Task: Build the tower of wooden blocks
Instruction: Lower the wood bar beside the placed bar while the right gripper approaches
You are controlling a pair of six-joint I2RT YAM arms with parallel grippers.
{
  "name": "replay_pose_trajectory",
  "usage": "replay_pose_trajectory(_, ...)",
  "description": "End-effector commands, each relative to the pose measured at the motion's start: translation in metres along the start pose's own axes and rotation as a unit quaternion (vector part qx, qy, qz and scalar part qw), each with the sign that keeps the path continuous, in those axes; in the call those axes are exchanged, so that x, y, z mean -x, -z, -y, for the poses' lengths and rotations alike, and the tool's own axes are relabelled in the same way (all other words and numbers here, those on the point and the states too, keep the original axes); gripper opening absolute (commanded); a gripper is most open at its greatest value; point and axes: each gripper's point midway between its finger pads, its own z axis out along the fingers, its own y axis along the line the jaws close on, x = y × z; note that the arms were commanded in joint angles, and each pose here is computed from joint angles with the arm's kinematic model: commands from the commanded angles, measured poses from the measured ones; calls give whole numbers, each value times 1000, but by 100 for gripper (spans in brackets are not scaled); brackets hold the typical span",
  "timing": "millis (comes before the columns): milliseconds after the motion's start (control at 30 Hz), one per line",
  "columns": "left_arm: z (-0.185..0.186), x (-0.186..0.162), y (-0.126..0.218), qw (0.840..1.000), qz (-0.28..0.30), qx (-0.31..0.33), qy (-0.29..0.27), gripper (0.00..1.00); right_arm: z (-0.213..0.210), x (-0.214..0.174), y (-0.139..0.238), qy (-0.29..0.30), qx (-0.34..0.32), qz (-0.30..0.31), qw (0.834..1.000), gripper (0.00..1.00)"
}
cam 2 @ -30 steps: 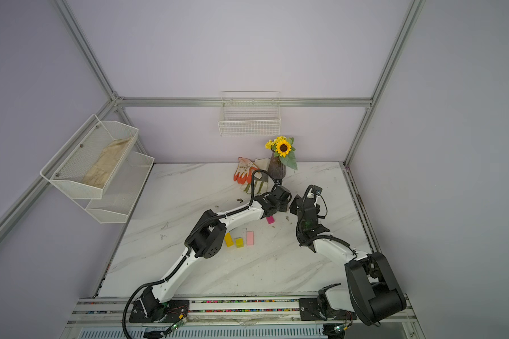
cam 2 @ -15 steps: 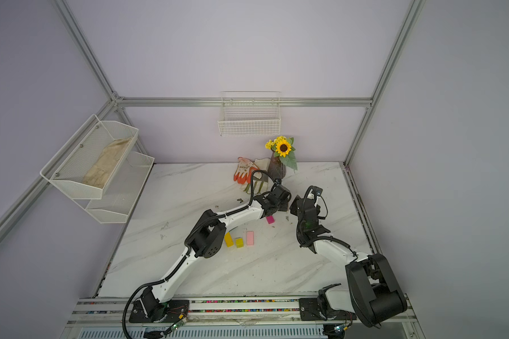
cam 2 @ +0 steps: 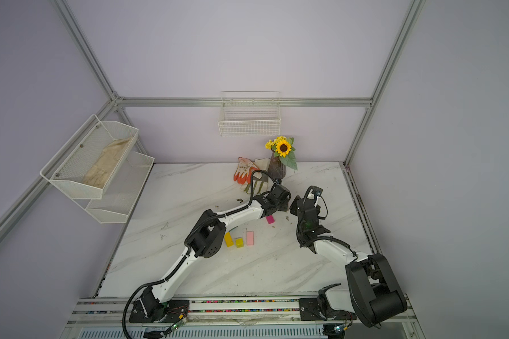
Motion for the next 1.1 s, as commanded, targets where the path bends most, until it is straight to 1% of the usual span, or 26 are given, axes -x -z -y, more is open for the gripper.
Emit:
replay_pose_trajectory(0,24,62,33,997,60,-45,28,42,7,11,1,-23,-10,22,999,64)
replay_pose_trajectory(67,25,67,42,996,63,-48,27,41,11,10,-2,-30,-12,15,999,60)
replay_pose_trajectory(200,25,75,63,996,65,-56,22,42,25,9,-13,-52,-2,-7,999,56)
replay_pose_trajectory(267,23,77,75,996,65,-57,21,42,30,7,-18,-59,3,-18,998,52)
replay_pose_trajectory(367,19,82,92,995,70,-60,23,42,26,-2,-29,-54,9,-39,998,47)
replay_pose_trajectory(433,17,82,102,995,72,-63,23,40,23,-14,-43,-42,7,-69,997,41)
replay_pose_trajectory(567,2,70,111,997,63,-48,18,36,24,-31,-61,-23,-17,-115,993,33)
replay_pose_trajectory(700,-10,53,114,998,48,-39,12,30,31,-45,-63,-14,-37,-147,988,31)
replay_pose_trajectory(767,-14,46,111,999,40,-36,9,28,26,-53,-64,-7,-23,-163,986,30)
replay_pose_trajectory(900,-13,33,100,999,22,-38,4,23,26,-59,-68,-4,-24,-174,984,30)
replay_pose_trajectory(1067,-17,21,82,1000,4,-22,-2,21,21,-66,-75,0,-13,-186,982,31)
